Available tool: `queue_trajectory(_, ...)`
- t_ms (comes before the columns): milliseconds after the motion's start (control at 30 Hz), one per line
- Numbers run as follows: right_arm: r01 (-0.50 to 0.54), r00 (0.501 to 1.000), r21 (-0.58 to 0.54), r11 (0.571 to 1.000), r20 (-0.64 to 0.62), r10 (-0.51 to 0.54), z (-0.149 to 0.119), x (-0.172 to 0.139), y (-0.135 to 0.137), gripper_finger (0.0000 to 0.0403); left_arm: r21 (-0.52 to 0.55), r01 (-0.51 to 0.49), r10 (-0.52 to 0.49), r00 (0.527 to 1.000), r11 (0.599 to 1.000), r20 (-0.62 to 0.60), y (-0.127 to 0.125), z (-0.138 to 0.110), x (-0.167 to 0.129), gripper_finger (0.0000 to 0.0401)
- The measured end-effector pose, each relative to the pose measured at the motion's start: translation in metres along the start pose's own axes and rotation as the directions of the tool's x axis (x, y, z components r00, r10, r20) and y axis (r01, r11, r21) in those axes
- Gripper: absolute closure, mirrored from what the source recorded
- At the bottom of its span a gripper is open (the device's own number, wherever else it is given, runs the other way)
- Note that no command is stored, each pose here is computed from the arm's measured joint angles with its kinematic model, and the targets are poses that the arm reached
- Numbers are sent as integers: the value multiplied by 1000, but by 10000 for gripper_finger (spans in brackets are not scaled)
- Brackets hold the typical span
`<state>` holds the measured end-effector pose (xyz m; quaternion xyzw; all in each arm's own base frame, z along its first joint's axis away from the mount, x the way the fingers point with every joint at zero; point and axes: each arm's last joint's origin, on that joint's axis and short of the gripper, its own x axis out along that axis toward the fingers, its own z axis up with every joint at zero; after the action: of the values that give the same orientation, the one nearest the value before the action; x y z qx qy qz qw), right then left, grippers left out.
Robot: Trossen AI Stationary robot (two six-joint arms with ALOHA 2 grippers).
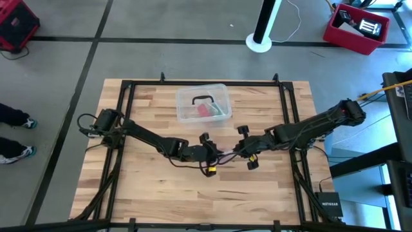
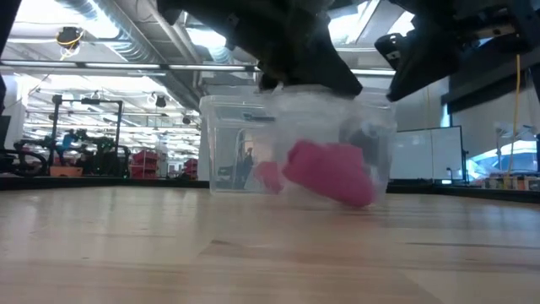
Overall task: Roll bandage
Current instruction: Close the transparent zip bag, then open the transparent bin
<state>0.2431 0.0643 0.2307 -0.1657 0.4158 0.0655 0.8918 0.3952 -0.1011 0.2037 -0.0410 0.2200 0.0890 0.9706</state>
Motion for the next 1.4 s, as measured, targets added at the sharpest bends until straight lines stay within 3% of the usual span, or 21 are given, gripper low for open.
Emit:
queue_trajectory(533,18,998,26,999,-62,-16,-14,-29,-5,402,5,-10,11,979,1000,-205,-14,-26,-12,373)
queue_trajectory(800,-22,999,97,995,-39,26,-13,-29,-4,394,-23,-5,0,978,1000,-208,-16,-26,-13,370)
queue_trajectory(967,-26,999,156,987,-41,33,-13,-31,-4,328,-35,0,-7,980,999,-196,-13,-5,-24,326)
queue_trajectory(1167,-30,997,199,980,-63,43,-4,-50,-9,222,-22,-15,11,984,1000,-176,0,31,-69,256)
queue_trajectory(1333,40,999,160,986,0,-41,13,-65,-18,158,47,-267,270,959,962,-83,22,44,-118,235)
queue_trajectory(1400,96,995,152,984,25,-101,15,-65,-29,141,34,-318,320,945,948,-76,36,39,-131,234)
